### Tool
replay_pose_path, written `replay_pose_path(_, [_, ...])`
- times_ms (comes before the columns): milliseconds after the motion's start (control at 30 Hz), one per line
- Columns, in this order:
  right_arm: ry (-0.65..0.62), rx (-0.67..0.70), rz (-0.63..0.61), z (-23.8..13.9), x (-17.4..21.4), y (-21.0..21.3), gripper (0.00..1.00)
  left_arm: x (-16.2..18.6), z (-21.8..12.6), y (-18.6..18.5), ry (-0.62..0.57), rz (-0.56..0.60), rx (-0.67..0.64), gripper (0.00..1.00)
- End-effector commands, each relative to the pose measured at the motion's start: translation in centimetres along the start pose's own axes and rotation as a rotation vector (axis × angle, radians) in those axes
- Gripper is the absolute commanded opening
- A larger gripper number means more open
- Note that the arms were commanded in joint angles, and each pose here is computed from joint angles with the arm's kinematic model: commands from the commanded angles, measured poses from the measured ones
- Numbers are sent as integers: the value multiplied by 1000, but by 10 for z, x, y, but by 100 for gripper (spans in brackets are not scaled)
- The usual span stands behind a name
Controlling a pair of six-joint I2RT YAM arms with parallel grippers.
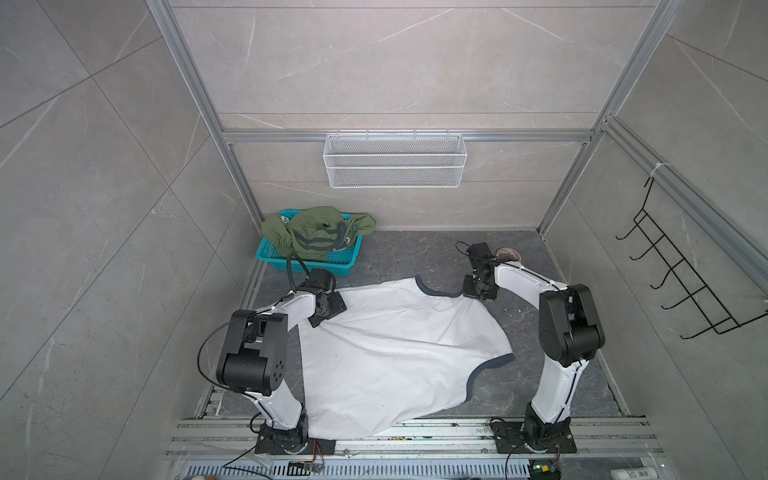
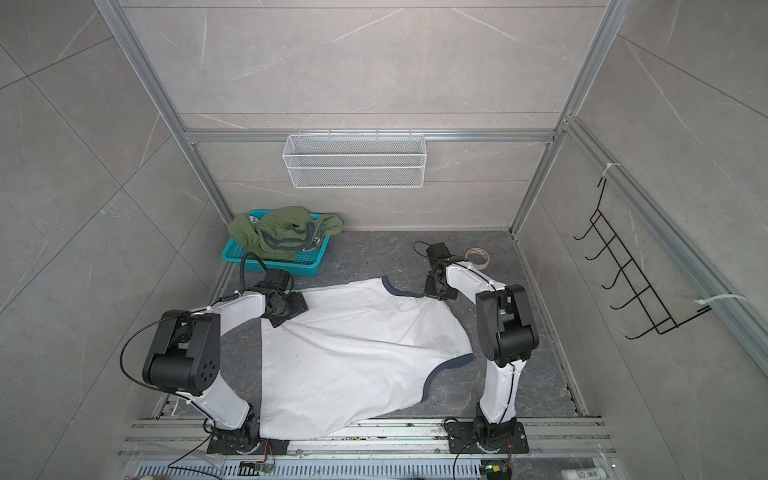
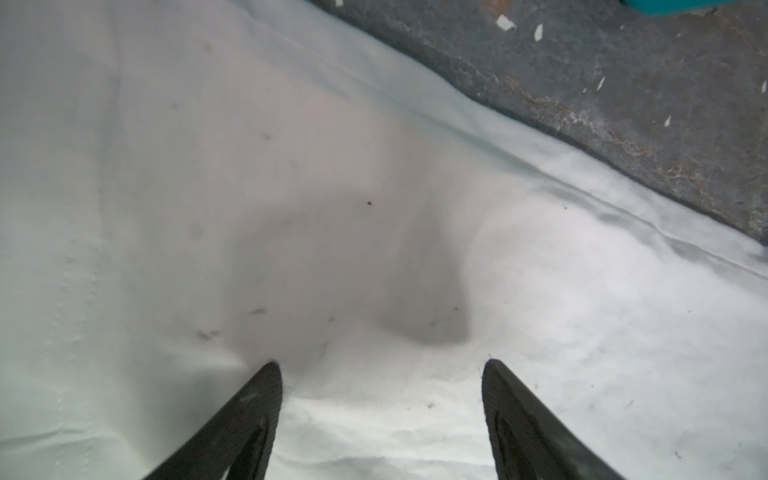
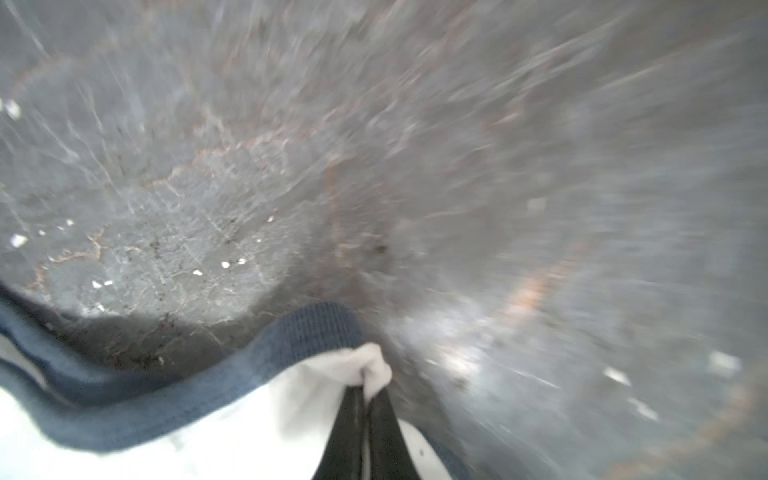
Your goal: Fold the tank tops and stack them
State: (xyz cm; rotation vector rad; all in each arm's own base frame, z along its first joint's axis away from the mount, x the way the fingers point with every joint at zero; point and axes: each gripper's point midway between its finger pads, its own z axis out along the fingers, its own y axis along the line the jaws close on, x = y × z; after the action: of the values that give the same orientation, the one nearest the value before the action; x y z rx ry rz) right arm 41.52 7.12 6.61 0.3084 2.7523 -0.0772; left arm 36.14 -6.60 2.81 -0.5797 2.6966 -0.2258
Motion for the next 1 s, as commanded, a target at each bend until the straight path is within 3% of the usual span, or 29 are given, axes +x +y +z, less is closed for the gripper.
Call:
replay_pose_path(0, [-96, 176, 42, -33, -9, -41, 7, 5, 0, -16, 24, 56, 31, 78])
replay_pose_path(167, [-58, 278, 93, -38, 7, -73, 9, 4, -1, -36, 15, 91, 57, 79])
replay_pose_path(233, [-44, 312, 95, -35, 13, -82, 23, 4, -1, -46, 17, 109, 71, 79])
replay_pose_path(300, [-32, 353, 101, -33, 17, -92, 48, 4, -2, -56, 16, 134, 80, 79])
replay_pose_path(333, [-29, 362, 103, -34, 17, -95, 55, 4, -2, -60, 17, 145, 82, 79])
replay_pose_path(400, [-47, 392, 110, -44, 15, -103, 66, 3, -5, -67, 18, 166, 86, 80])
replay_pose_path(467, [-70, 378, 111, -55, 15, -104, 70, 0, -11, -71, 15, 185, 82, 80])
replay_pose_path(533, [-79, 305, 116, -65, 18, -98, 70, -5, -23, -71, 0, 197, 66, 81])
replay_pose_path(700, [-10, -67, 97, -73, 55, -42, 70, -3, -77, -57, -80, 198, 6, 82])
replay_pose_path(833, [82, -216, 89, -74, 96, -15, 70, 37, -98, -43, -75, 173, 11, 83])
replay_pose_path(967, [148, -338, 104, -67, 129, 3, 69, 80, -88, -24, -13, 145, 15, 82])
